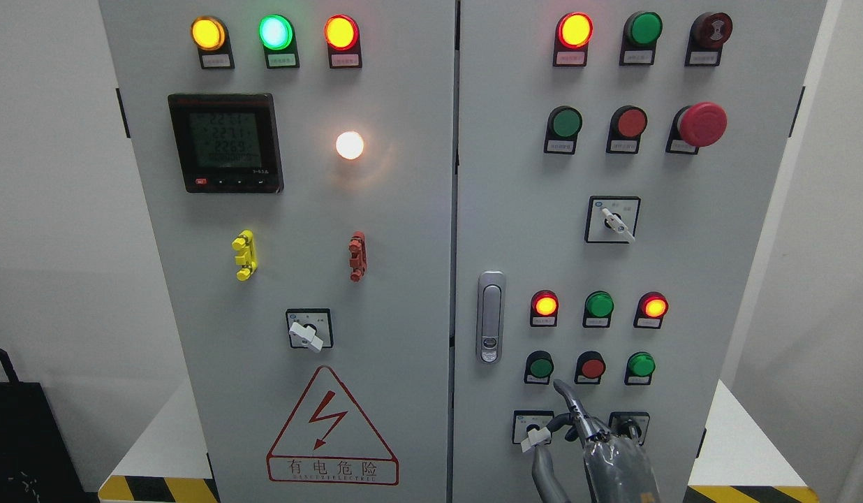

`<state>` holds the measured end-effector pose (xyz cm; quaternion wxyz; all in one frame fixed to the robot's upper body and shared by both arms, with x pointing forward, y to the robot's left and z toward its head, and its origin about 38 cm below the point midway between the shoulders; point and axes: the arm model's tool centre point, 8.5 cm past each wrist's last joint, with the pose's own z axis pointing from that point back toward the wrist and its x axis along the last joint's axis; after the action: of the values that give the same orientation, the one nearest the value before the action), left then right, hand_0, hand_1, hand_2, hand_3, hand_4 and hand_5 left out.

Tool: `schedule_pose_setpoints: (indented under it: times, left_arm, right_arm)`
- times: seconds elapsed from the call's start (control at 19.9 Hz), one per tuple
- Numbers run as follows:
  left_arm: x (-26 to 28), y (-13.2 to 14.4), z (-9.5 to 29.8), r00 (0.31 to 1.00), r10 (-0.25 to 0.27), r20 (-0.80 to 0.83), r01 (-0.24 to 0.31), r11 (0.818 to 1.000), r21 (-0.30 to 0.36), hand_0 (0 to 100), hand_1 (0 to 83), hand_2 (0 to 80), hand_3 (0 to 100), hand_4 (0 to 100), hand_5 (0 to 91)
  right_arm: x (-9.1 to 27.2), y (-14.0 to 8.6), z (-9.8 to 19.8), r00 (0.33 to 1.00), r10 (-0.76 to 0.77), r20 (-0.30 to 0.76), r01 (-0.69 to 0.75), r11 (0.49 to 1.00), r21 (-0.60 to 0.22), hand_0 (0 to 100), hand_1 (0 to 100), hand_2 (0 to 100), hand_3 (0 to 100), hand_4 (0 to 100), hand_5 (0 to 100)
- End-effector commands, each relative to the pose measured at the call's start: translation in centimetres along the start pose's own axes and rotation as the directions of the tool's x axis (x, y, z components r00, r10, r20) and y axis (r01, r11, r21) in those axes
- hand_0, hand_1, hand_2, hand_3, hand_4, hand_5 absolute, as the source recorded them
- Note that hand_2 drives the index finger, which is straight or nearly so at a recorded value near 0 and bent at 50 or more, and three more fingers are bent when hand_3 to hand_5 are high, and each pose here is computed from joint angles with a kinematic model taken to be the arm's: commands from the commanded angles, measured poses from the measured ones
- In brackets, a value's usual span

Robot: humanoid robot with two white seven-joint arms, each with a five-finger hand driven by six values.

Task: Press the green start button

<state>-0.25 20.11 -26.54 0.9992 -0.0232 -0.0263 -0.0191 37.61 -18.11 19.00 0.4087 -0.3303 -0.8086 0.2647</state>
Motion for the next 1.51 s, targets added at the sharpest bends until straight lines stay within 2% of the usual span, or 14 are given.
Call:
schedule_pose_setpoints:
  times: [0.0, 0.15, 0.45, 0.55, 0.6, 0.7, 0.81, 0.86, 0.91, 0.96, 1.16, 1.31, 1.46]
  left_arm:
    - [0.0, 0.0, 0.0, 1.0, 0.0, 0.001, 0.0, 1.0, 0.0, 12, 55.6, 0.0, 0, 0, 0.0]
    - [0.0, 0.0, 0.0, 1.0, 0.0, 0.001, 0.0, 1.0, 0.0, 12, 55.6, 0.0, 0, 0, 0.0]
    - [0.0, 0.0, 0.0, 1.0, 0.0, 0.001, 0.0, 1.0, 0.0, 12, 55.6, 0.0, 0, 0, 0.0]
    - [0.0, 0.0, 0.0, 1.0, 0.0, 0.001, 0.0, 1.0, 0.0, 12, 55.6, 0.0, 0, 0, 0.0]
    - [0.0, 0.0, 0.0, 1.0, 0.0, 0.001, 0.0, 1.0, 0.0, 12, 55.6, 0.0, 0, 0, 0.0]
    - [0.0, 0.0, 0.0, 1.0, 0.0, 0.001, 0.0, 1.0, 0.0, 12, 55.6, 0.0, 0, 0, 0.0]
    - [0.0, 0.0, 0.0, 1.0, 0.0, 0.001, 0.0, 1.0, 0.0, 12, 55.6, 0.0, 0, 0, 0.0]
    - [0.0, 0.0, 0.0, 1.0, 0.0, 0.001, 0.0, 1.0, 0.0, 12, 55.6, 0.0, 0, 0, 0.0]
    - [0.0, 0.0, 0.0, 1.0, 0.0, 0.001, 0.0, 1.0, 0.0, 12, 55.6, 0.0, 0, 0, 0.0]
    - [0.0, 0.0, 0.0, 1.0, 0.0, 0.001, 0.0, 1.0, 0.0, 12, 55.6, 0.0, 0, 0, 0.0]
    - [0.0, 0.0, 0.0, 1.0, 0.0, 0.001, 0.0, 1.0, 0.0, 12, 55.6, 0.0, 0, 0, 0.0]
    - [0.0, 0.0, 0.0, 1.0, 0.0, 0.001, 0.0, 1.0, 0.0, 12, 55.6, 0.0, 0, 0, 0.0]
    - [0.0, 0.0, 0.0, 1.0, 0.0, 0.001, 0.0, 1.0, 0.0, 12, 55.6, 0.0, 0, 0, 0.0]
  right_arm:
    - [2.1, -1.5, 1.3, 0.994, -0.108, 0.034, 0.11, 0.993, -0.05, 74, 37, 0, 50, 58, 61]
    - [1.8, -1.5, 2.5, 0.978, -0.207, 0.007, 0.207, 0.976, -0.061, 74, 38, 0, 48, 55, 55]
    - [2.0, -0.9, 4.0, 0.908, -0.418, -0.017, 0.415, 0.906, -0.076, 77, 35, 0, 41, 49, 45]
    - [2.0, -0.8, 4.5, 0.884, -0.468, -0.026, 0.464, 0.882, -0.083, 79, 31, 0, 33, 40, 32]
    - [2.2, -0.6, 4.7, 0.868, -0.496, -0.029, 0.493, 0.867, -0.079, 78, 31, 0, 31, 38, 30]
    - [2.3, -0.1, 5.3, 0.831, -0.554, -0.043, 0.55, 0.831, -0.081, 71, 28, 0, 23, 28, 18]
    - [2.3, 0.3, 5.6, 0.797, -0.6, -0.067, 0.594, 0.8, -0.087, 67, 27, 0, 21, 25, 16]
    - [2.3, 0.5, 5.6, 0.779, -0.623, -0.074, 0.617, 0.782, -0.09, 63, 26, 0, 16, 18, 9]
    - [2.3, 0.6, 5.7, 0.763, -0.641, -0.081, 0.635, 0.767, -0.093, 60, 25, 0, 15, 16, 8]
    - [2.2, 0.7, 5.7, 0.748, -0.658, -0.086, 0.651, 0.753, -0.092, 55, 24, 0, 12, 11, 2]
    - [2.2, 1.0, 5.9, 0.706, -0.702, -0.094, 0.698, 0.712, -0.077, 45, 21, 0, 7, 0, 0]
    - [2.3, 1.0, 5.9, 0.671, -0.736, -0.088, 0.731, 0.677, -0.085, 39, 18, 0, 2, 0, 0]
    - [2.4, 1.1, 5.9, 0.662, -0.744, -0.085, 0.74, 0.668, -0.077, 35, 16, 0, 0, 0, 0]
